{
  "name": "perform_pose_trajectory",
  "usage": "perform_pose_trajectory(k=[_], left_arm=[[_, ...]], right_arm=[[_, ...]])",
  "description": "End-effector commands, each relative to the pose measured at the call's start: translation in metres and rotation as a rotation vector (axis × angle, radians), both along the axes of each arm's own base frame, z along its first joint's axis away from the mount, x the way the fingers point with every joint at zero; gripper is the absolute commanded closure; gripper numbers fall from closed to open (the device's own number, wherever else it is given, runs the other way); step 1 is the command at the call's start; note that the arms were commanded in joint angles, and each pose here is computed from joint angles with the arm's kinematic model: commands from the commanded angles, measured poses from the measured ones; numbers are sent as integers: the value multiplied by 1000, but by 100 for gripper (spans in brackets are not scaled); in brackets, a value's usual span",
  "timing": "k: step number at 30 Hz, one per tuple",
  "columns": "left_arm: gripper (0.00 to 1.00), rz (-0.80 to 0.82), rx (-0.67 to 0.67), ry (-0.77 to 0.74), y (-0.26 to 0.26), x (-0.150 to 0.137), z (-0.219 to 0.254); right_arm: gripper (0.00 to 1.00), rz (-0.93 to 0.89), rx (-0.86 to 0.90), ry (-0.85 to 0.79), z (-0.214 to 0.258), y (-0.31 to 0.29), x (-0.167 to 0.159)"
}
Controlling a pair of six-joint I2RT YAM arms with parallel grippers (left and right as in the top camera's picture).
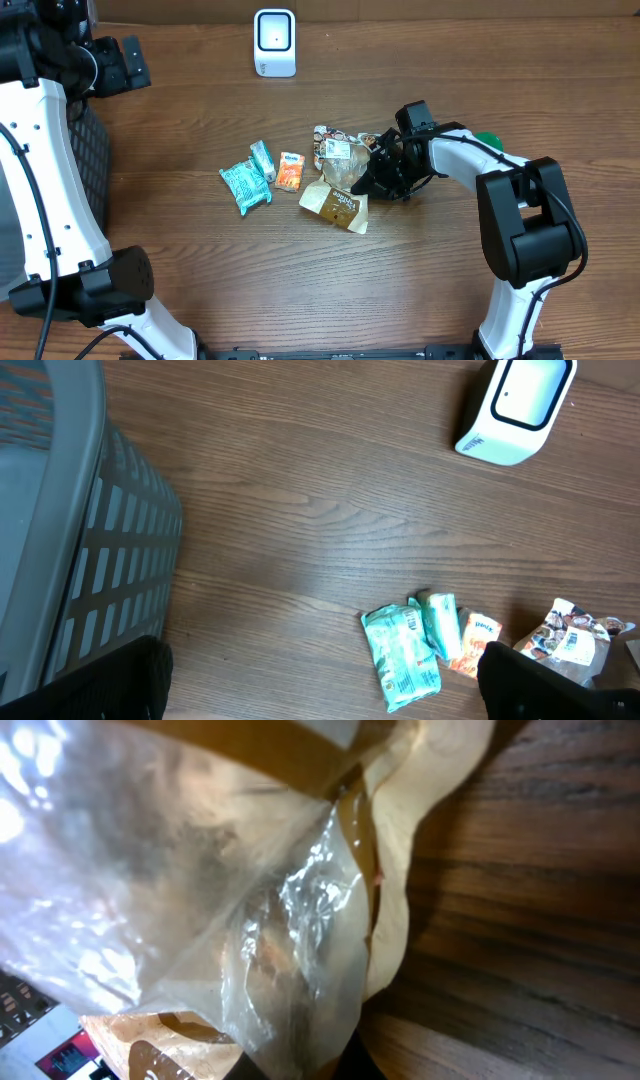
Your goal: Scan the item barcode
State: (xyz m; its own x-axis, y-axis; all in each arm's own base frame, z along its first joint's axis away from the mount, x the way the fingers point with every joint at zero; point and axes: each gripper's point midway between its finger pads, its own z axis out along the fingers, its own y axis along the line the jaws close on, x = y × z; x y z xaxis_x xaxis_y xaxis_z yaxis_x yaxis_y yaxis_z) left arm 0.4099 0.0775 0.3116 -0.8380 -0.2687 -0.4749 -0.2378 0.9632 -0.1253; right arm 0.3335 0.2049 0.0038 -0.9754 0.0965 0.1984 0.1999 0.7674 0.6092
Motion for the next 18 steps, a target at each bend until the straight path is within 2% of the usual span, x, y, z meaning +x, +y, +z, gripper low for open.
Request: perform_pose_trajectory(k=[1, 9, 13, 18], left_arm=[[1, -20, 3, -24, -3, -2, 8], [1, -20, 3, -24, -3, -1, 8], [0, -20, 3, -24, -3, -2, 8], [1, -20, 3, -24, -3, -1, 8]], right_arm=[[96, 32, -114, -45, -12, -15, 8], [96, 96, -115, -230, 52, -15, 28], [96, 125, -123, -336, 84, -19, 30], [96, 141, -127, -385, 109, -22, 22]])
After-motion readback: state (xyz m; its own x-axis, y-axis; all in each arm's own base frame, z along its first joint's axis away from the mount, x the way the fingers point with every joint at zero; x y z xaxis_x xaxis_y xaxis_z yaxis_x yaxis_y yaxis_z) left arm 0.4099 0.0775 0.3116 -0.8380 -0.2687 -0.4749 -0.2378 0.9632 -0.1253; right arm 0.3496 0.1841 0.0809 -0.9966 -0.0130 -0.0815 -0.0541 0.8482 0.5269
